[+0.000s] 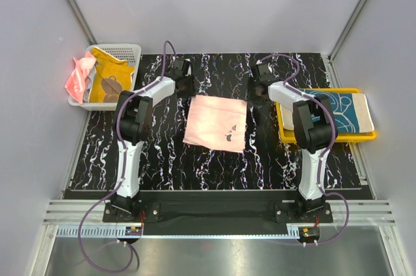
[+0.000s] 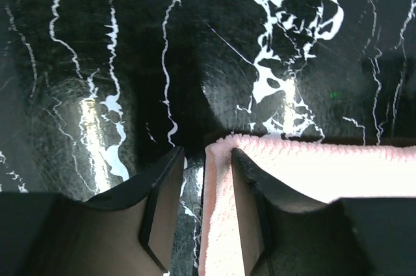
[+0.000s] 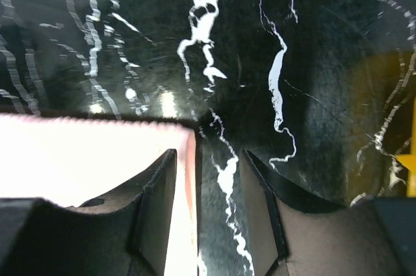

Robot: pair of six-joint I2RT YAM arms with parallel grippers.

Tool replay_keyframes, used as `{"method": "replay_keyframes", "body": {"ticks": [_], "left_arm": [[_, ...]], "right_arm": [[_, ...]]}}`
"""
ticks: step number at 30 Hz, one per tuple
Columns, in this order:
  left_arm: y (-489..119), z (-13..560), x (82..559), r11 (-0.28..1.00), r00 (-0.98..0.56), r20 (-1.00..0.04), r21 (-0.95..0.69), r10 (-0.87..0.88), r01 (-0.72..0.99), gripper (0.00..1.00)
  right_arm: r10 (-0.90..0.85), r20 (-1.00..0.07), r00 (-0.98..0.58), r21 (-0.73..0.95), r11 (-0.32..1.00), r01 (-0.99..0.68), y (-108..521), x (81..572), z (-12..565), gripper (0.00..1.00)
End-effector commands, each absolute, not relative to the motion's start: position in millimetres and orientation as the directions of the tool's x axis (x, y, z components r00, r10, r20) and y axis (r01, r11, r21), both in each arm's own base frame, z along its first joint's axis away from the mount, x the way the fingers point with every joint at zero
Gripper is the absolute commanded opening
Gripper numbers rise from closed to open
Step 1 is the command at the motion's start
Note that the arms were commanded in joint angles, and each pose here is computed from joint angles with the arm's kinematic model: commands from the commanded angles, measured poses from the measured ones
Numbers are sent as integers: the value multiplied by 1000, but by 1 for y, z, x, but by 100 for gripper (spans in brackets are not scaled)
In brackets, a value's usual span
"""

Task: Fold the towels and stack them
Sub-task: Fold the towel

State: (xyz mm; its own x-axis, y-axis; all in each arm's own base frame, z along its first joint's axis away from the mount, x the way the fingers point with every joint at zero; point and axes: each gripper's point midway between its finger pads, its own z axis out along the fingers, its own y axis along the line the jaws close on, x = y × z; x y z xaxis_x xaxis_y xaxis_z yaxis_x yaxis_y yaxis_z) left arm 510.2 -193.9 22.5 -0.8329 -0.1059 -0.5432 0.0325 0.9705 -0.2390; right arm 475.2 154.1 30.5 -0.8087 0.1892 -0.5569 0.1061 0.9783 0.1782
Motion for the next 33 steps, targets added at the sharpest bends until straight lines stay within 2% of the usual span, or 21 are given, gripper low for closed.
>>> {"method": "replay_keyframes", "body": {"ticks": [1,5,14,24,33], "left_arm": [[-163,-10,490,992,-874,-475,-111,-104,-58,41],[-166,-10,491,992,-871,-478,-109,-108,-64,40],[-166,-13,484,990,-874,-467,-101,-133,-97,26],[-163,-11,482,990,-868,-477,-99,-139,-104,26],[-167,-9,485,988,-865,-481,-119,-144,-98,26]], "right_arm": [[197,-646,-738,212,974,74,160,484,82,50],[148,-621,-770,192,981,34,176,479,68,50],[95,-573,-814,143,990,15,183,477,38,50],[53,-603,-796,90,996,-2,185,504,30,49],[46,-605,-795,97,995,-16,191,510,24,43]]}}
